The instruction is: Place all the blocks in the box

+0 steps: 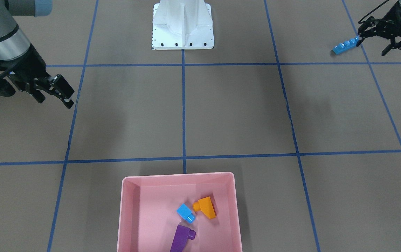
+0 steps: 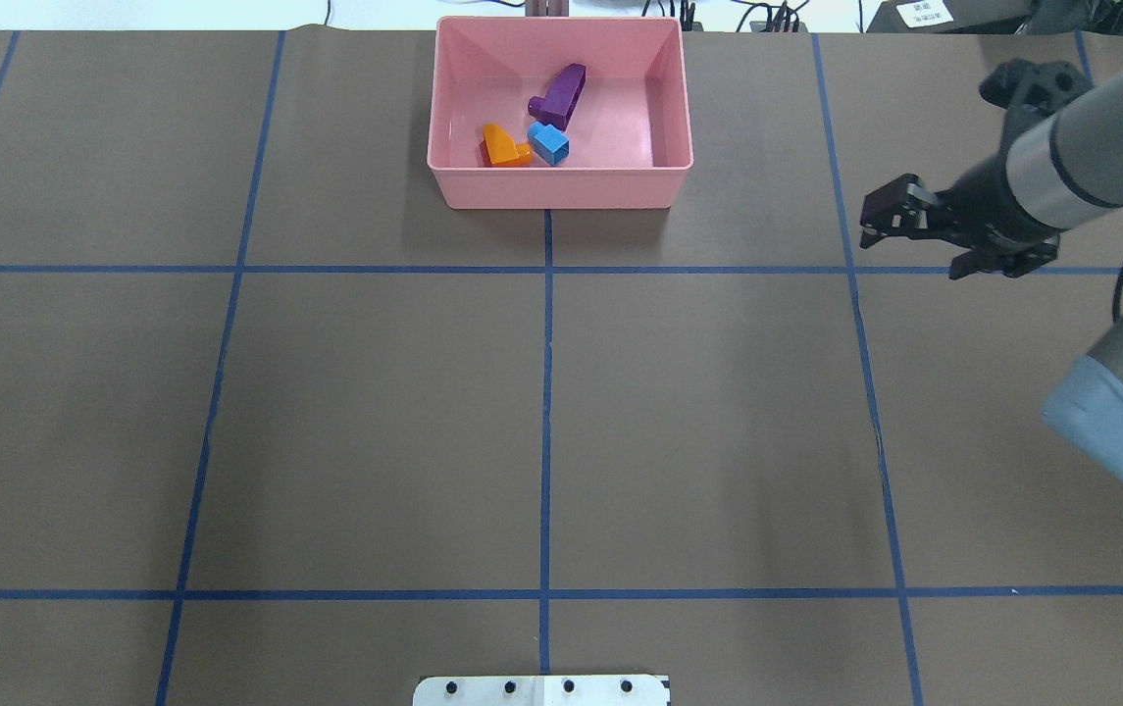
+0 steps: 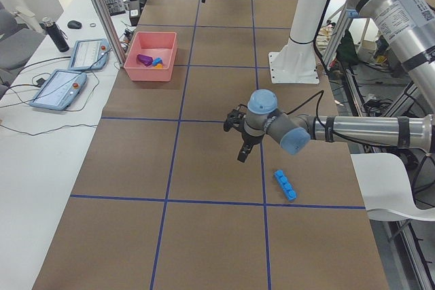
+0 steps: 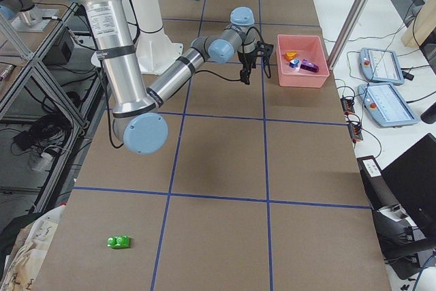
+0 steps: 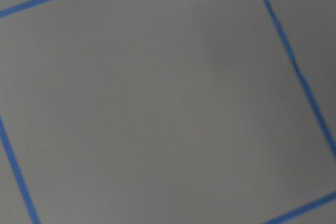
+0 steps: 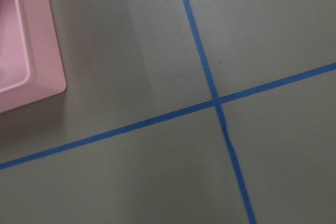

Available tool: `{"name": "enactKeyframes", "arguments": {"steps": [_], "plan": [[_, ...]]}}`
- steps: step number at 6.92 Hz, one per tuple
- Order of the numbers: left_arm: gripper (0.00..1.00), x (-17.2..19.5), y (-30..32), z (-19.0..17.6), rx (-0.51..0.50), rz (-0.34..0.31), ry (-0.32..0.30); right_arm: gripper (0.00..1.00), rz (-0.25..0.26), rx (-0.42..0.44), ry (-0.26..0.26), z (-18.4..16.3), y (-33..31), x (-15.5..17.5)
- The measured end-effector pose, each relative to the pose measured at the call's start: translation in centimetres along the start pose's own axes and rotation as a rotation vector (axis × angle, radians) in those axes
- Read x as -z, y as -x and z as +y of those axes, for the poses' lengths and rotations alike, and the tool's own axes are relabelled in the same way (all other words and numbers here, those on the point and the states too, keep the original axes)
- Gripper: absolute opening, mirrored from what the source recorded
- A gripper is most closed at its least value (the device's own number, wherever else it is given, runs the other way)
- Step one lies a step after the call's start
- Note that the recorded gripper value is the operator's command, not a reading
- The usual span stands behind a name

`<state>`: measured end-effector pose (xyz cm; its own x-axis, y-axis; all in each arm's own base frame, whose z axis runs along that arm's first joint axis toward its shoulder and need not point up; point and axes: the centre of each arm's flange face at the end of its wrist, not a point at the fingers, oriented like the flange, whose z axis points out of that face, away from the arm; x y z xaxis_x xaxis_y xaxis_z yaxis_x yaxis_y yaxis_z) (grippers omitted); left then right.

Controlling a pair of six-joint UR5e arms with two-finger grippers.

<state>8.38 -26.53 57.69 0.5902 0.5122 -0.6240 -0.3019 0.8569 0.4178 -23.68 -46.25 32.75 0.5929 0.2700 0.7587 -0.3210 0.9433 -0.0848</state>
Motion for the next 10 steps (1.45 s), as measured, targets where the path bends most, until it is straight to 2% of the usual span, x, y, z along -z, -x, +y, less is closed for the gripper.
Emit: {"name": "enactKeyframes", "arguments": {"steps": [3, 4, 6, 8, 10], "plan": [[1.0, -3.9, 3.4, 4.8, -0.4, 0.013, 0.081, 1.0, 0.056, 0.134, 0.072, 1.8, -8.9, 1.0], [1.0, -5.0, 3.4, 5.6, -0.479, 0.033, 0.114, 1.0, 0.062, 0.193, 0.113, 2.0, -11.9, 1.2], [1.0, -6.8, 1.8, 6.0, -0.557, 0.092, 0.165, 1.0, 0.07, 0.295, 0.186, 2.7, -17.3, 1.3], [0.99, -9.1, -1.0, 6.5, -0.554, 0.156, 0.247, 1.0, 0.087, 0.323, 0.221, 3.4, -20.0, 0.9], [0.97, -11.2, -2.8, 7.1, -0.547, 0.161, 0.313, 1.0, 0.096, 0.325, 0.234, 3.7, -20.8, 0.6]]}}
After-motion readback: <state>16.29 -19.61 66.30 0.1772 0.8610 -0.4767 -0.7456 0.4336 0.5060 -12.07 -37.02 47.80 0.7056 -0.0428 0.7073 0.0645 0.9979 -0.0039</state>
